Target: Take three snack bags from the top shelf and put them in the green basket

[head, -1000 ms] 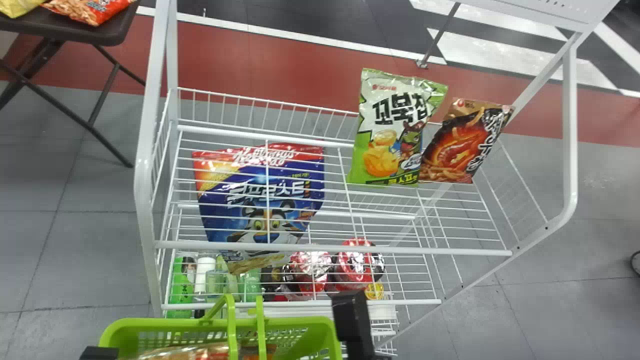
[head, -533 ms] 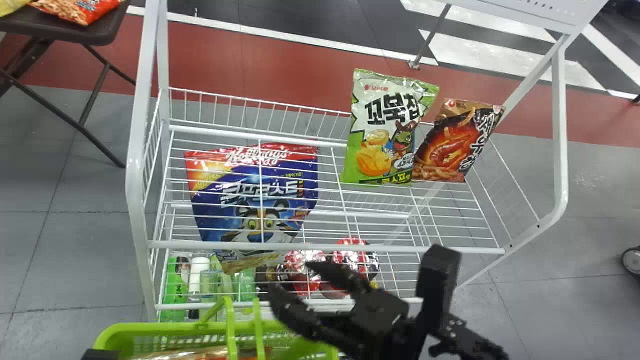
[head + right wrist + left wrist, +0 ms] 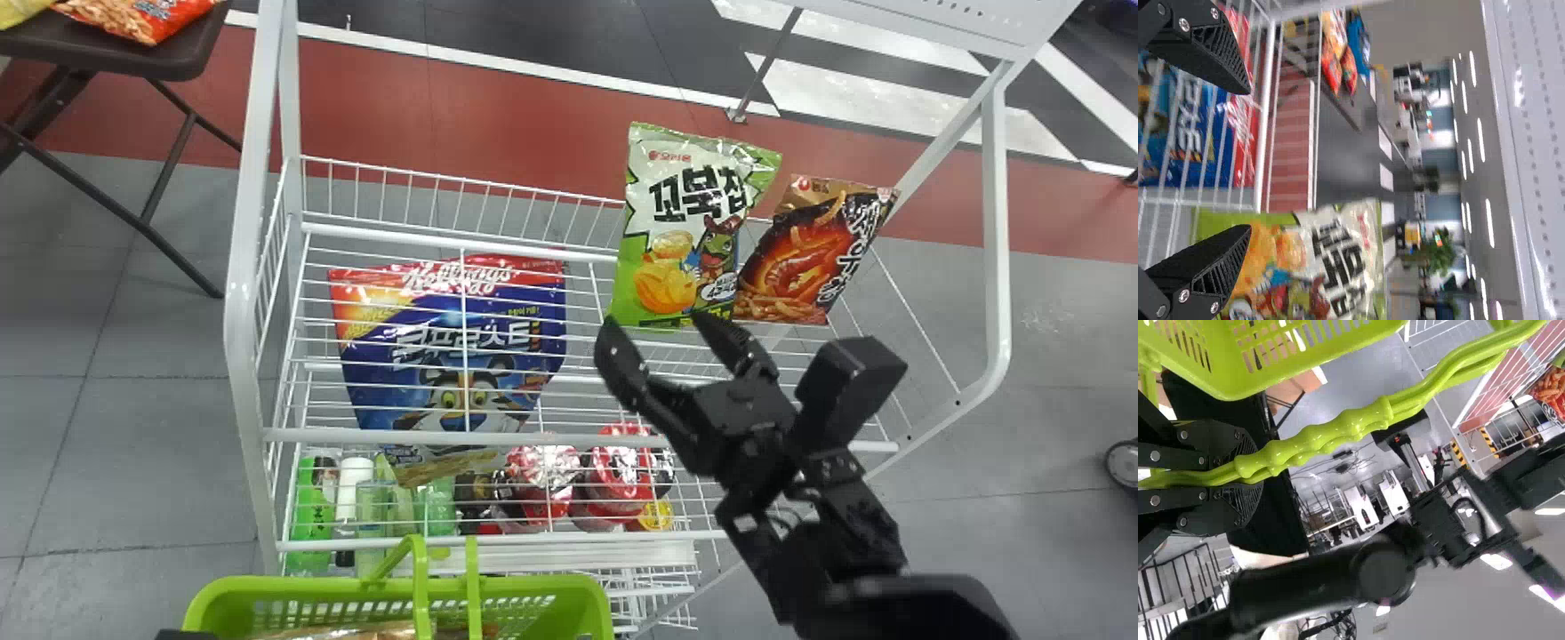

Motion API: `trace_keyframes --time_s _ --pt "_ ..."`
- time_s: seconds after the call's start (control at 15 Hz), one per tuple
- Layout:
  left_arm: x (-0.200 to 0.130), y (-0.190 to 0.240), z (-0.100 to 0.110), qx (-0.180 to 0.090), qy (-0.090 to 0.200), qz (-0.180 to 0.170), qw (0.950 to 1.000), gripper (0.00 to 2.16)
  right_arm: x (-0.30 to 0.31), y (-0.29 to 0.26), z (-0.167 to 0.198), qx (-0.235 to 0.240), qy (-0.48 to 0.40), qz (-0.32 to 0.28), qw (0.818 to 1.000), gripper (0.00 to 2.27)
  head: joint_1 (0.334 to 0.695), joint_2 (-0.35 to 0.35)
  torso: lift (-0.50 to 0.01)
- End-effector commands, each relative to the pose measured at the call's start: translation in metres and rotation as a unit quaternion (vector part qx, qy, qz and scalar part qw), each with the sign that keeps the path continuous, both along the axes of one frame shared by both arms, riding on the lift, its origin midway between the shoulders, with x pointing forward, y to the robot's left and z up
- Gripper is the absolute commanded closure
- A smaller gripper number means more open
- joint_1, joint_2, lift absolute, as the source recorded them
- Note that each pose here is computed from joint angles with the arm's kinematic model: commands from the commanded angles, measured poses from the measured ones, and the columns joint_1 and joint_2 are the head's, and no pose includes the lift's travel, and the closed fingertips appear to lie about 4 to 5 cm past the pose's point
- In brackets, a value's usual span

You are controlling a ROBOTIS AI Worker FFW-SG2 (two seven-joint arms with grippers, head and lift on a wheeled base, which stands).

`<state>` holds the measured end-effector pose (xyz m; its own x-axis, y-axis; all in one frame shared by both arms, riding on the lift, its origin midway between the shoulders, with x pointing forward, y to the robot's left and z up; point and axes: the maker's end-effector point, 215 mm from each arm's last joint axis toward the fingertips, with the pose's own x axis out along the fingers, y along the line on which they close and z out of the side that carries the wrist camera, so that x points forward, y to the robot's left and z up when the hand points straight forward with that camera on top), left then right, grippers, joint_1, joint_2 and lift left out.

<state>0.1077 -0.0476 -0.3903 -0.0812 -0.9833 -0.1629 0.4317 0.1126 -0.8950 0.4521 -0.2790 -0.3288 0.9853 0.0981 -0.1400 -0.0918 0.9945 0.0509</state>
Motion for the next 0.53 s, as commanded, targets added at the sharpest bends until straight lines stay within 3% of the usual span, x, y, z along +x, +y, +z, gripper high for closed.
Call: trace_keyframes --time_s 0.0,0.27,0.47 --pt "0.0 0.001 -0.002 0.003 0.0 0.0 1.0 1.49 0.032 -0.032 -0.003 -0.005 -0.014 -0.035 0.999 0.11 0.695 -0.35 -0.031" --pt "0.004 0.002 -0.004 0.006 -0.002 0.001 1.0 1.49 0.07 -0.083 -0.009 -0.028 -0.014 -0.092 0.995 0.11 0.695 -0.35 -0.031" --pt "0.005 0.004 -0.006 0.011 0.003 -0.001 0.9999 1.49 0.1 -0.099 -0.014 -0.046 -0.004 -0.096 0.994 0.12 0.695 -0.35 -0.031"
